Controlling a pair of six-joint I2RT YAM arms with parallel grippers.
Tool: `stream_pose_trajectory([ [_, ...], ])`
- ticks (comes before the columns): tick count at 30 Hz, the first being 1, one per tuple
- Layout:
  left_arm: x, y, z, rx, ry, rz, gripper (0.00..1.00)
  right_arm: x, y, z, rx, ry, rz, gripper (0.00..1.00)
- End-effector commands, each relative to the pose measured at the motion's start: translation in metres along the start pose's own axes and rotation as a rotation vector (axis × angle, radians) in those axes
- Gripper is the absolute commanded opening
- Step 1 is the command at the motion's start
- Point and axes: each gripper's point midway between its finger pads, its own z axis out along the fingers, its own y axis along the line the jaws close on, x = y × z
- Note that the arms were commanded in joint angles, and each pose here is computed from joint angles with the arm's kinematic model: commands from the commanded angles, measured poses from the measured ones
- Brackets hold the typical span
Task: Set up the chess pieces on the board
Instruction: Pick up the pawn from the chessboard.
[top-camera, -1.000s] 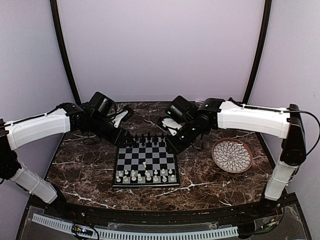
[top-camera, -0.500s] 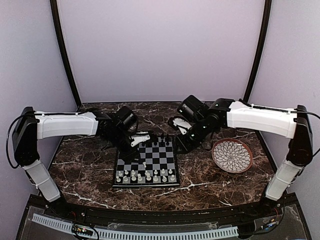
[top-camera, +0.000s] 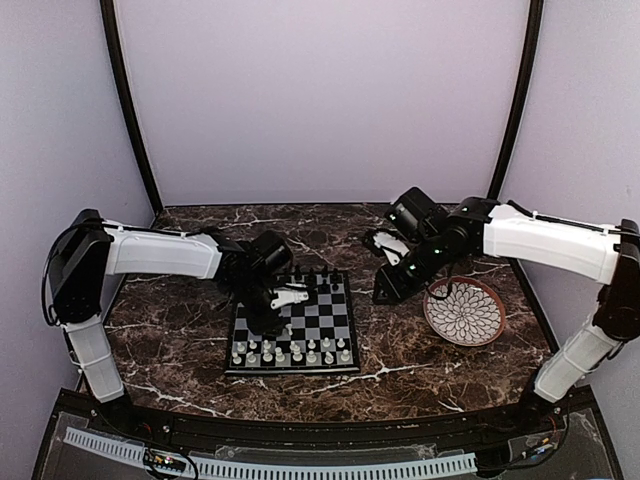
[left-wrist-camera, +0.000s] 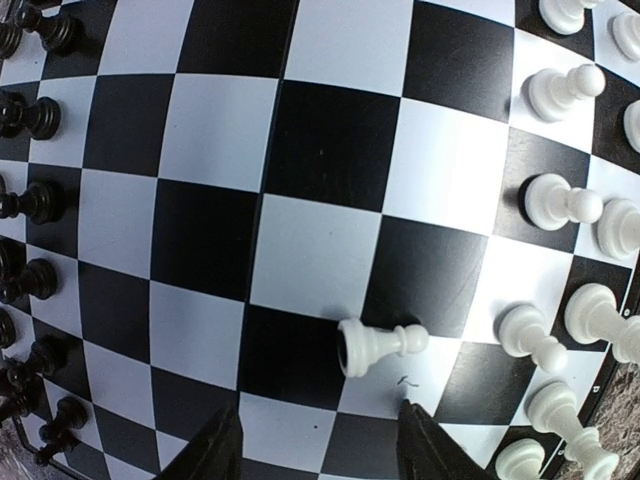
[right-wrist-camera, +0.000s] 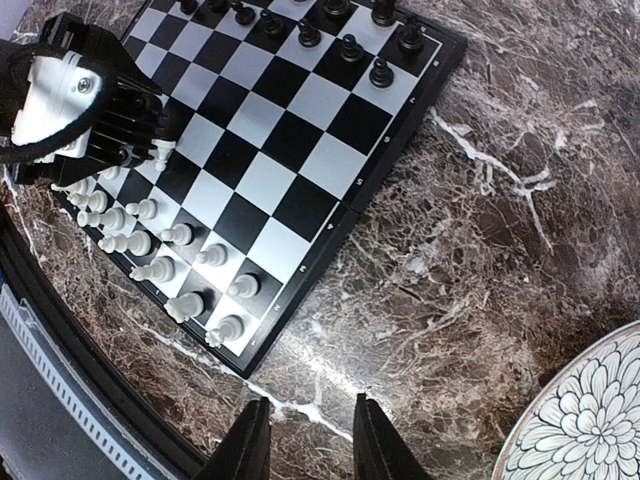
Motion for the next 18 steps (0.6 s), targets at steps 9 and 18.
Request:
stream_pose_trajectory([
  [9, -0.025, -0.003, 0.007, 0.03, -0.037, 0.038, 0.5, -0.001, -0.003, 0.0, -0.036, -0.035, 0.025, 0.3],
  [18, -0.042, -0.011, 0.011, 0.102, -0.087, 0.035, 0.44, 0.003, -0.006, 0.0, -0.031, -0.031, 0.036, 0.3],
])
